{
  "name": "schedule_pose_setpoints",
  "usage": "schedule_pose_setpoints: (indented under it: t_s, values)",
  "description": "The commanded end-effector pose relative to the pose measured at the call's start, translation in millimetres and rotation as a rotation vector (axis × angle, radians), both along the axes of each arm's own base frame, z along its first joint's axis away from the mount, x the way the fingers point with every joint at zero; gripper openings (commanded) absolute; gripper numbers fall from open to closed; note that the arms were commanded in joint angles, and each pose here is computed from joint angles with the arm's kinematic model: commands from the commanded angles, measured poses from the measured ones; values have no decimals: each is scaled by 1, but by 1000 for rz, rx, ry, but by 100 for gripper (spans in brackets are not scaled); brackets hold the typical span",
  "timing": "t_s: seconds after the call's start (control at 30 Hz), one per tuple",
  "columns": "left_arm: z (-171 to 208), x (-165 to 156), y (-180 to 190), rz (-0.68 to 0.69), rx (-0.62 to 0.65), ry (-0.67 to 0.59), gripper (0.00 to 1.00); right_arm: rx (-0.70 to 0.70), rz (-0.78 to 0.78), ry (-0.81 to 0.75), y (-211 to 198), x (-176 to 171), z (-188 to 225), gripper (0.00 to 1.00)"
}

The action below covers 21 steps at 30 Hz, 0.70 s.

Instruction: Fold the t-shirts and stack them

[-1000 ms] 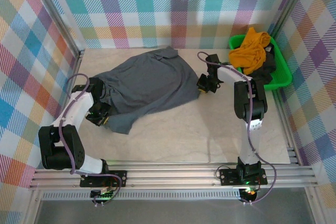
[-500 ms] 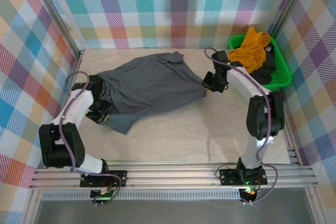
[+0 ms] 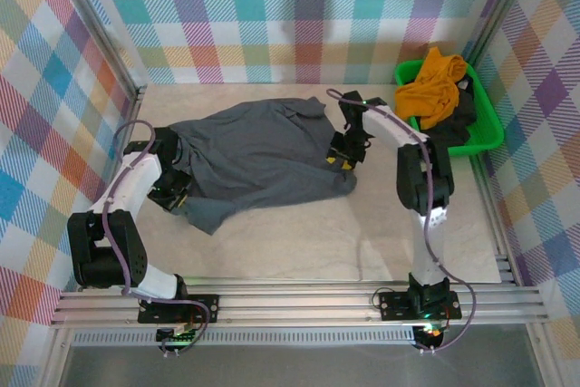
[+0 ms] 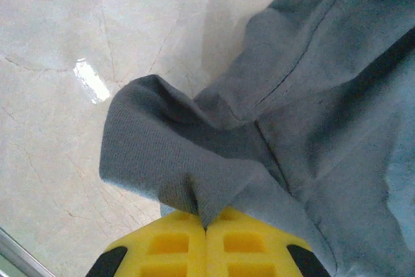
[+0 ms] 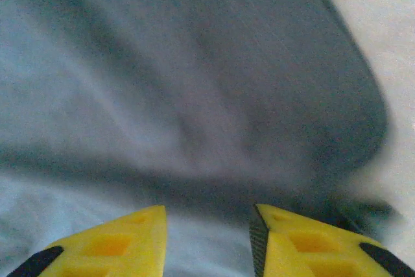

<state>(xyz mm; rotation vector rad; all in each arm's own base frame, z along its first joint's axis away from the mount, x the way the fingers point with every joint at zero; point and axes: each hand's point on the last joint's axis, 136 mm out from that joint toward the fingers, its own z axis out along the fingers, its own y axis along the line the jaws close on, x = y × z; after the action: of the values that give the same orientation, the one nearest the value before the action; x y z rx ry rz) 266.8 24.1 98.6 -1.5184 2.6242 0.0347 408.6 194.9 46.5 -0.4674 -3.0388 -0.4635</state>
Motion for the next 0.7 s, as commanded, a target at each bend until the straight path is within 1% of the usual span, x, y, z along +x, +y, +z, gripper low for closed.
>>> schedule_pose_setpoints:
  t_s: [0.0,0.07,0.2,0.3,0.43,0.53,0.67]
  values:
    - [11,1,12,-5,44,1,0,57,-4,-27,2,-2,28,48]
    - [12,0,13,-7,47,3,0,33,-79,-22,-18,-18,28,49]
    - [11,2,10,-7,34,1,0,-8,-270,-53,-68,-64,24,51]
    - [8,2,8,-6,23,5,0,2,-314,-64,-79,-87,19,51]
    - [6,1,5,-9,7,9,0,29,-325,-12,-73,-94,6,51]
    - [4,1,4,-9,1,10,0,10,-328,15,-73,-88,-6,51]
    - [5,4,3,-8,-6,2,0,32,-318,63,-62,-73,-21,51]
